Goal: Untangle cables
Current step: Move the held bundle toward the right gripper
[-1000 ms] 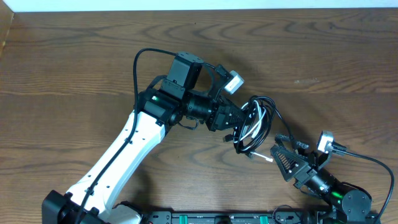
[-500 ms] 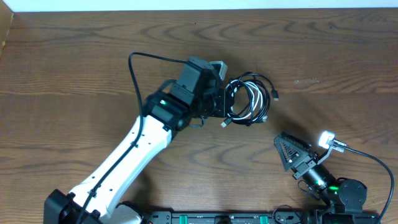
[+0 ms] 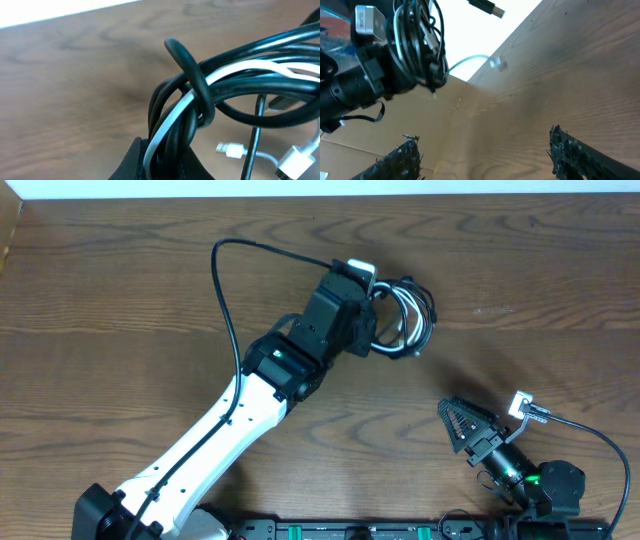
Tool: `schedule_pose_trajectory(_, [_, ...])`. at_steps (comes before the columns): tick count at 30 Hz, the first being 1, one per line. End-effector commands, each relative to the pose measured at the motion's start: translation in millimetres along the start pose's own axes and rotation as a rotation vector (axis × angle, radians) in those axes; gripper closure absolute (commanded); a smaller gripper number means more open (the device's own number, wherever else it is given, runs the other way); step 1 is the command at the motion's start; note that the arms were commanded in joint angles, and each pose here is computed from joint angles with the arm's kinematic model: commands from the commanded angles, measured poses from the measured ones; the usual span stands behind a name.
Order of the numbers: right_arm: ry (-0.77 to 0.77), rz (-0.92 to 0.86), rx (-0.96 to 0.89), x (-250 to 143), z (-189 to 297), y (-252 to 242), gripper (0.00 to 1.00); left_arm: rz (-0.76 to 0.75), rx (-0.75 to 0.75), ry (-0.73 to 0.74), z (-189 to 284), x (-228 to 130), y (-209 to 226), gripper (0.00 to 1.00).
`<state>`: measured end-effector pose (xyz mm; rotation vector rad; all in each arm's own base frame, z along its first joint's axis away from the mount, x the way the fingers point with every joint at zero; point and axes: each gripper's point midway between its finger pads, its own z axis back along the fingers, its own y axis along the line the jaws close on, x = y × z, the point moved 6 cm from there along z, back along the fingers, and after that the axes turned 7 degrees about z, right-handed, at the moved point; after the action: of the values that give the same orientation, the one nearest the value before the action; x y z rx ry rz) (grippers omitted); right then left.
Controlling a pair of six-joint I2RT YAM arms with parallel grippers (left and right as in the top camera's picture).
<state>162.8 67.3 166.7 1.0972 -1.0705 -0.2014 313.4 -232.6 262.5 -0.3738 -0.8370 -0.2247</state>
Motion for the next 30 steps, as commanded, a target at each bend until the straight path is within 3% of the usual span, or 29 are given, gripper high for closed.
schedule_pose_trajectory(1, [-0.013, 0.041, -0.016, 1.2, 0.0, -2.4, 0.18, -0.086, 0.167, -0.109, 5.0, 17.6, 16.5, 0.93])
schedule_pose_trajectory(12, [-0.015, 0.049, -0.017, 1.6, 0.0, -2.4, 0.15, -0.112, 0.179, -0.131, 5.7, 21.7, 16.8, 0.92])
schedule_pose_trajectory(16, [-0.034, 0.049, -0.033, 3.7, 0.1, -4.1, 0.24, -0.031, 0.162, -0.112, 5.0, 17.4, 16.3, 0.92])
schedule_pose_trajectory(19, [-0.05, 0.05, -0.046, 5.6, 0.2, -5.4, 0.25, 0.12, -0.033, 0.051, 2.7, -6.0, -2.1, 0.93])
schedule_pose_trajectory(25, [-0.053, 0.061, -0.05, 6.0, 0.2, -5.9, 0.27, 0.177, -0.353, 0.349, 14.3, -42.9, -34.8, 0.92])
schedule_pose_trajectory(30, [-0.032, 0.018, -0.031, 3.5, 0.0, -3.9, 0.31, 0.276, -0.563, 0.487, 29.8, -48.1, -48.6, 0.92])
